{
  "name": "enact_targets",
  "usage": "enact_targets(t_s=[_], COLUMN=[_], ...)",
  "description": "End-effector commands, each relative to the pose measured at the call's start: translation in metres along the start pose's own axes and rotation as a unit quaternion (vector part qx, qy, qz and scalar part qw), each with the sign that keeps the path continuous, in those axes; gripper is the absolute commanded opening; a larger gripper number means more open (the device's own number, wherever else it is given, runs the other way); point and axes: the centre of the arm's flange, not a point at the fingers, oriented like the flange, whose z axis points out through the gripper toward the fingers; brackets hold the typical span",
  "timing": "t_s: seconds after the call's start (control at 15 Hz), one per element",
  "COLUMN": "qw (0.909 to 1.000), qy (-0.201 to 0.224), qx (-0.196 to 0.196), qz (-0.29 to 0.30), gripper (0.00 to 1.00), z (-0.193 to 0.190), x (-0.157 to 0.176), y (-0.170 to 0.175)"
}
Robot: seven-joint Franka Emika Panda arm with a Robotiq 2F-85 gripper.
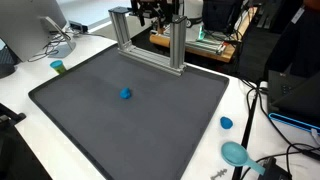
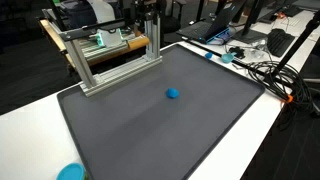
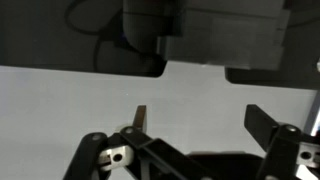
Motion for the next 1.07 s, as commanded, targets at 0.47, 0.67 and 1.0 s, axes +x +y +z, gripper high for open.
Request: enact_targets(t_s=[0.47,0.67,1.0], qw=[1.0,0.9976,0.9865], qy=[0.0,0.018,0.062], qx=[0.0,0.004,-0.025], qz=[0.0,0.067,0.15], gripper=[1.0,1.0,1.0], z=[0.0,-0.035,-0.086], x=[0.0,-0.012,-0.036], y=[0.0,0.004,0.0])
